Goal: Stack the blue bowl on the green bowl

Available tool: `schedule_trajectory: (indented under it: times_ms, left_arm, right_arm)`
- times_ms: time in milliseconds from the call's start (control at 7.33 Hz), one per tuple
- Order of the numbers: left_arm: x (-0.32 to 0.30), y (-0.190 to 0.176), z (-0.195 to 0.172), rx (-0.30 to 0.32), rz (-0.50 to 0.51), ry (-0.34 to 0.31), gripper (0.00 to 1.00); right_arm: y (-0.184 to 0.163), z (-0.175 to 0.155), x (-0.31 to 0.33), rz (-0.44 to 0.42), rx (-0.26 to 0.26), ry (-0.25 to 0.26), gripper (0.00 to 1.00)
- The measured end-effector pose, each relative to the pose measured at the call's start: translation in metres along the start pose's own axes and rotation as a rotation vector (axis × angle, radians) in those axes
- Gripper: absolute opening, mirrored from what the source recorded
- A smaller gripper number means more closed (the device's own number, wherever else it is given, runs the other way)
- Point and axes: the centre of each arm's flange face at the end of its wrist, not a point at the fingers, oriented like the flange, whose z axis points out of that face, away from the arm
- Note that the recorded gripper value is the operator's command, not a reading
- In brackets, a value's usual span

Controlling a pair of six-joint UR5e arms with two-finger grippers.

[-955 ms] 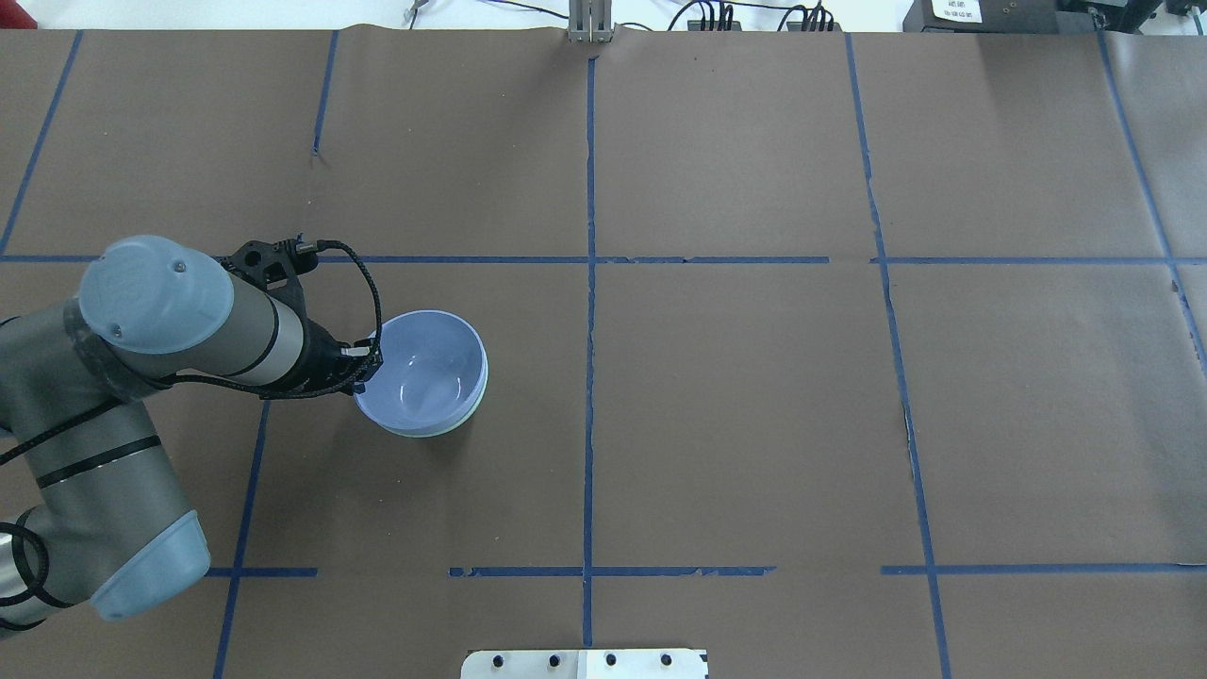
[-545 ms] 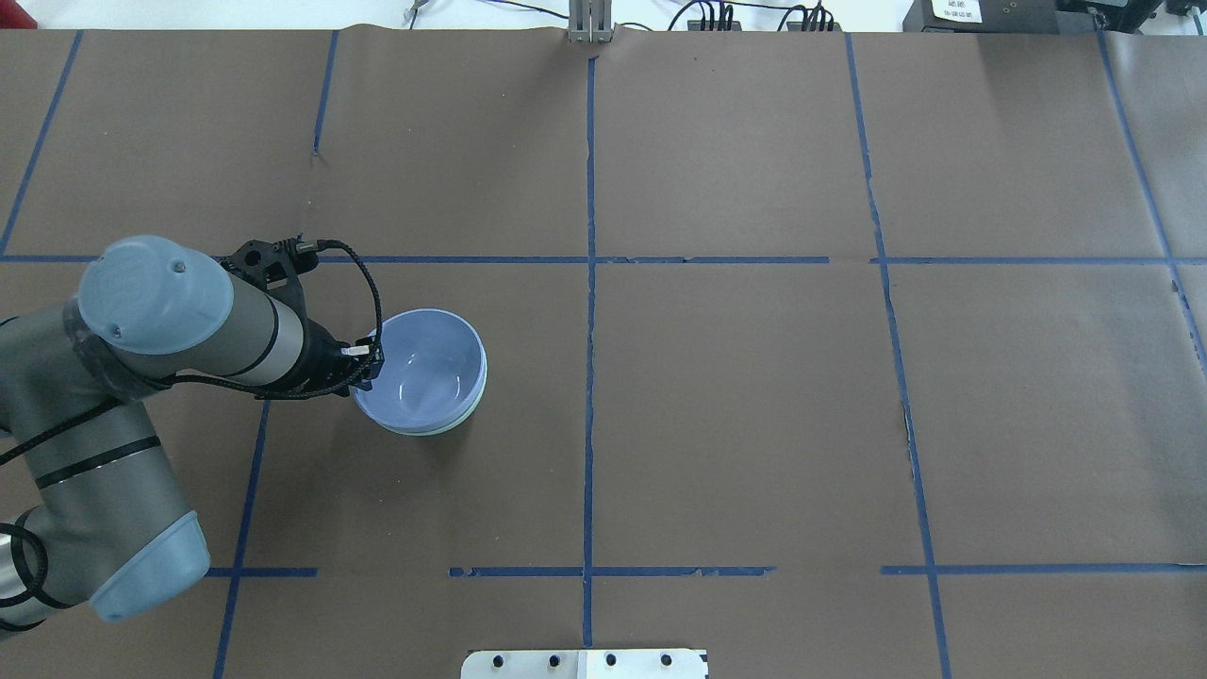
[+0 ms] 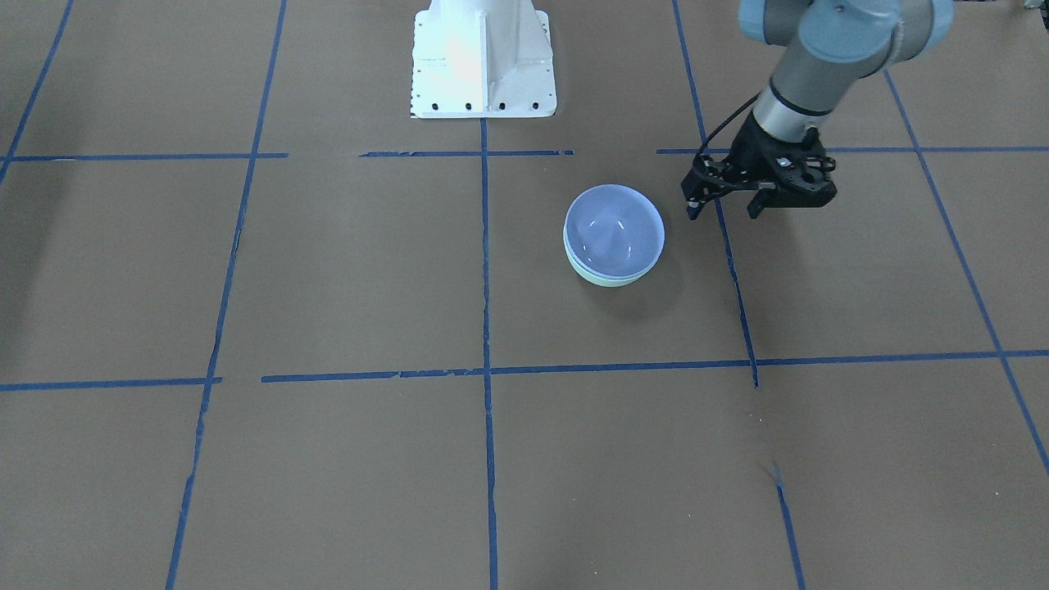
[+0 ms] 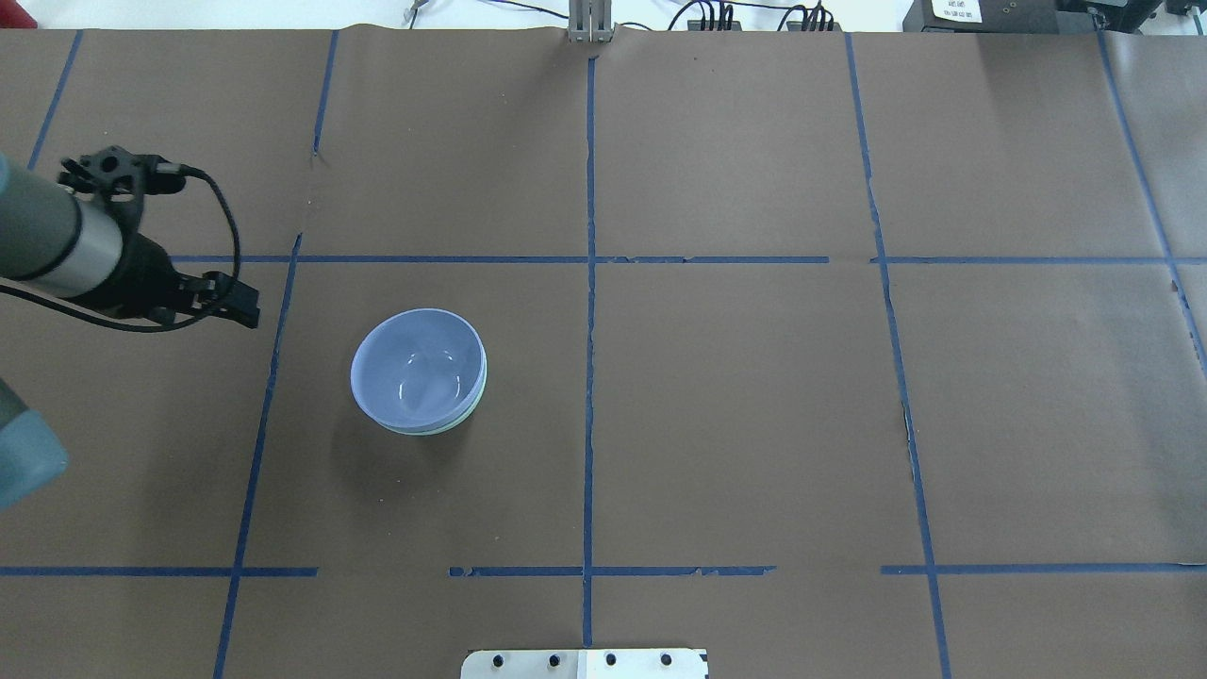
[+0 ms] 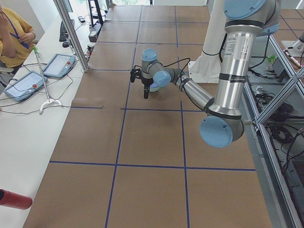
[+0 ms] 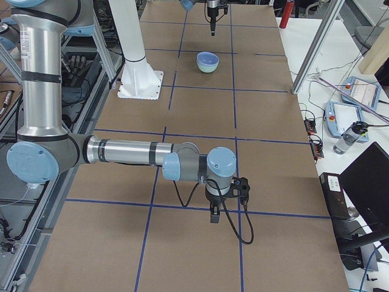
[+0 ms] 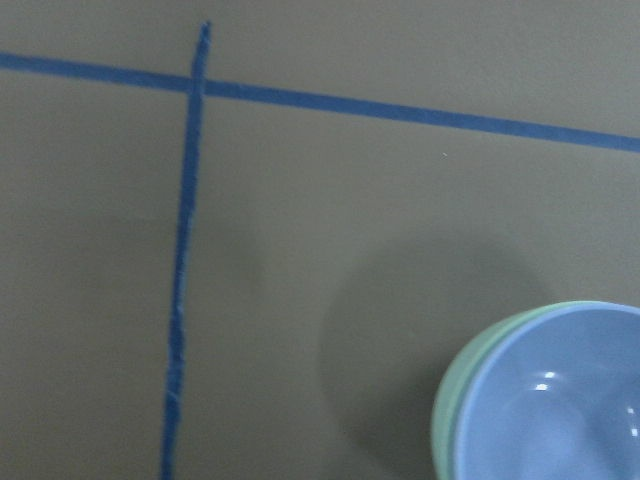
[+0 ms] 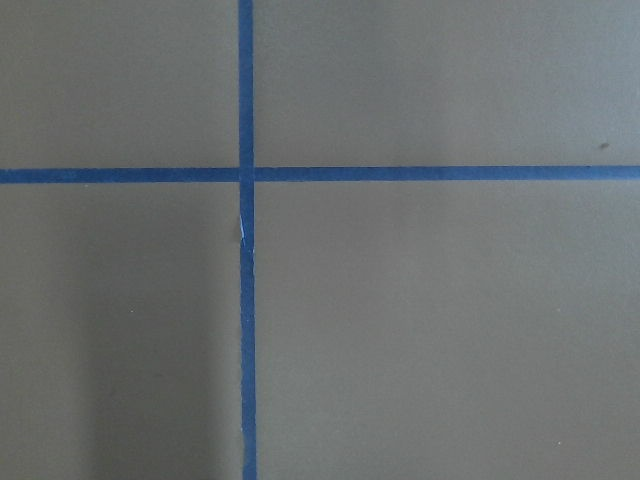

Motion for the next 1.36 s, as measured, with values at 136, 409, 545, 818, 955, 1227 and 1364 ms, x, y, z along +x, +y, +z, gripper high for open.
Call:
schedule_trajectory:
  times_ms: [136,409,545,818,955,1227,1364]
  left_arm:
    - [-0.065,0.002,-0.016,-0.004,0.120,-0.034,1.00]
    - [-0.209,0.031,-0.049,-0.024,0.285,-0.105,1.00]
    - [-0.273,0.052,-0.064,-0.030,0.298,-0.132,1.00]
    - [-0.351,0.092,-0.078,-0.033,0.247,-0.103,1.00]
    - [-0.365,0.101,-0.077,-0.036,0.226,-0.086,1.00]
    - [-0.381,0.109,-0.069,-0.051,0.199,-0.079,1.00]
    - [-0.389,0.112,-0.063,-0.062,0.187,-0.082,1.00]
  right_arm:
    - [0.000,0.000,0.000,0.000,0.000,0.000,1.00]
    - [0.000,0.000,0.000,0.000,0.000,0.000,1.00]
    - [0.000,0.000,0.000,0.000,0.000,0.000,1.00]
    - [0.000,0.000,0.000,0.000,0.000,0.000,1.00]
    - [0.000,0.000,0.000,0.000,0.000,0.000,1.00]
    - [0.000,0.000,0.000,0.000,0.000,0.000,1.00]
    - [0.000,0.000,0.000,0.000,0.000,0.000,1.00]
